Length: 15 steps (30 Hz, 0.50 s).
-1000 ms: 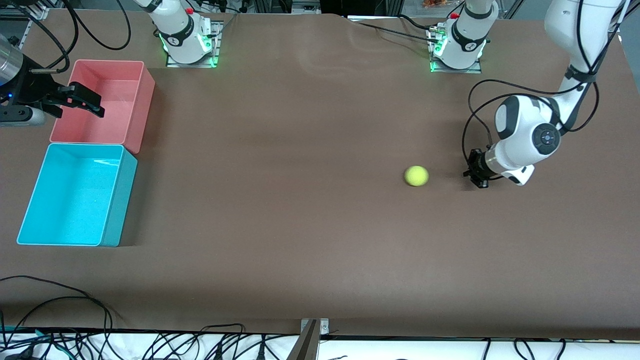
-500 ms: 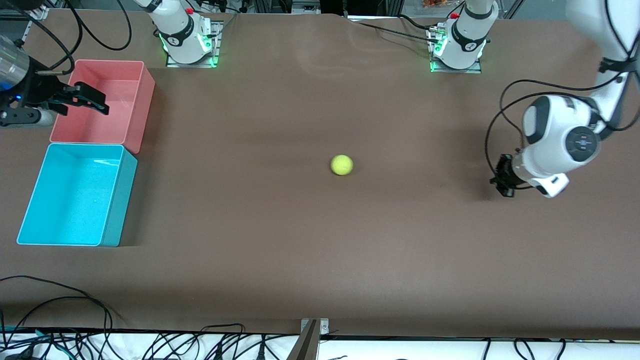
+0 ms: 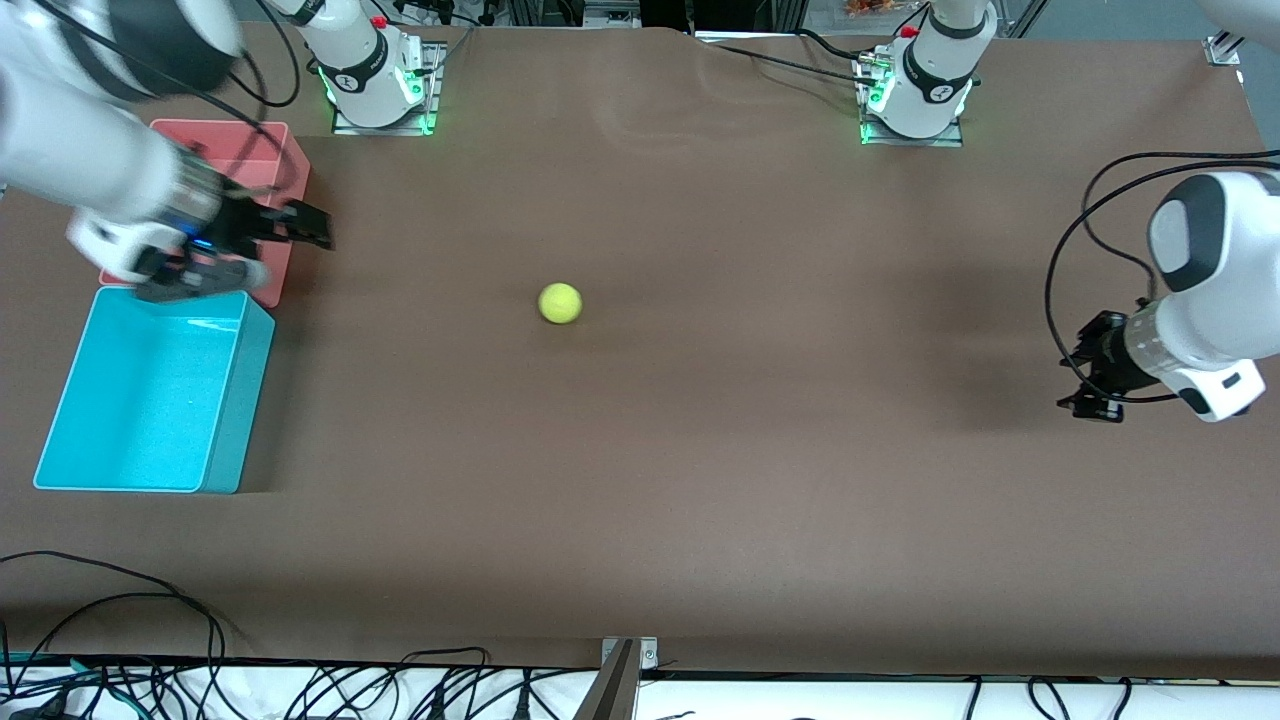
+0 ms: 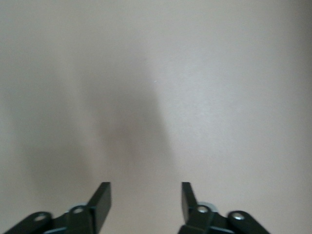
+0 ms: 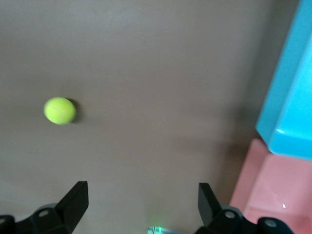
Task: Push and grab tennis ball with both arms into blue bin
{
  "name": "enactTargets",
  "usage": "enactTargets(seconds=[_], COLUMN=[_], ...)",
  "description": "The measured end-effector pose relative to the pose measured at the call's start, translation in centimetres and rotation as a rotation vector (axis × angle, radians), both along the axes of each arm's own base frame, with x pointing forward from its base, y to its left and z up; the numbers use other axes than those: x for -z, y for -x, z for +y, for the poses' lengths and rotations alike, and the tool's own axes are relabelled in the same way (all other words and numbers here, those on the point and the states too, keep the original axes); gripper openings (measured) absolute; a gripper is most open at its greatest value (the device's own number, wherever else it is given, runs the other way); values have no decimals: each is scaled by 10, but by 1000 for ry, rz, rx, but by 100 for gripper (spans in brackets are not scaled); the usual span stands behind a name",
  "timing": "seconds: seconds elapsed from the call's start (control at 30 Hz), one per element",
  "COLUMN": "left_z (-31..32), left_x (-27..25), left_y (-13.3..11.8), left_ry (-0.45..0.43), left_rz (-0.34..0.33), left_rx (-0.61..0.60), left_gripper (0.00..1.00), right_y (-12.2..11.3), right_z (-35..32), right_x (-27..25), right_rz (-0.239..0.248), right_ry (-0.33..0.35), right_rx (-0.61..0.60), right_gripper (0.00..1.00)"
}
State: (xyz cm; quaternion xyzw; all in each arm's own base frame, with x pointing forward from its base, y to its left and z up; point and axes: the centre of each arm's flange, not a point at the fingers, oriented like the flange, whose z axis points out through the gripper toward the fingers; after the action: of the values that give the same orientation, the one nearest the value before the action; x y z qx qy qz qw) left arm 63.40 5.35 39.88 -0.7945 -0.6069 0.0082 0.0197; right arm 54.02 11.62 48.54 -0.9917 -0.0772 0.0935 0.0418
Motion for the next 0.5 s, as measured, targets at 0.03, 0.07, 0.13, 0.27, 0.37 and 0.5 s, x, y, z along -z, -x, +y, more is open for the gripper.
enactTargets(seconds=[0.03,0.07,0.13,0.27,0.37,0.5], left_z=[1,2,3,6,7,6], left_x=[-6,-13,-27,-53,-71,-90], left_y=[-2,-4,-7,-14,-17,-20], left_ry=[0,0,-1,-4,-7,-10], left_rz=[-2,-5,-13,-37,-55,-67], left_rx=[24,50,102,192,254,349], left_gripper=[70,74,88,100,100,100], right_y=[1,2,5,14,22,32], right_z=[6,12,21,34,39,38], right_x=[10,20,37,65,82,107], right_rz=[4,10,23,53,74,85], right_ry=[1,3,6,14,21,27], right_rx=[-8,-15,-27,-50,-60,-58], right_gripper=[100,100,100,100,100,100])
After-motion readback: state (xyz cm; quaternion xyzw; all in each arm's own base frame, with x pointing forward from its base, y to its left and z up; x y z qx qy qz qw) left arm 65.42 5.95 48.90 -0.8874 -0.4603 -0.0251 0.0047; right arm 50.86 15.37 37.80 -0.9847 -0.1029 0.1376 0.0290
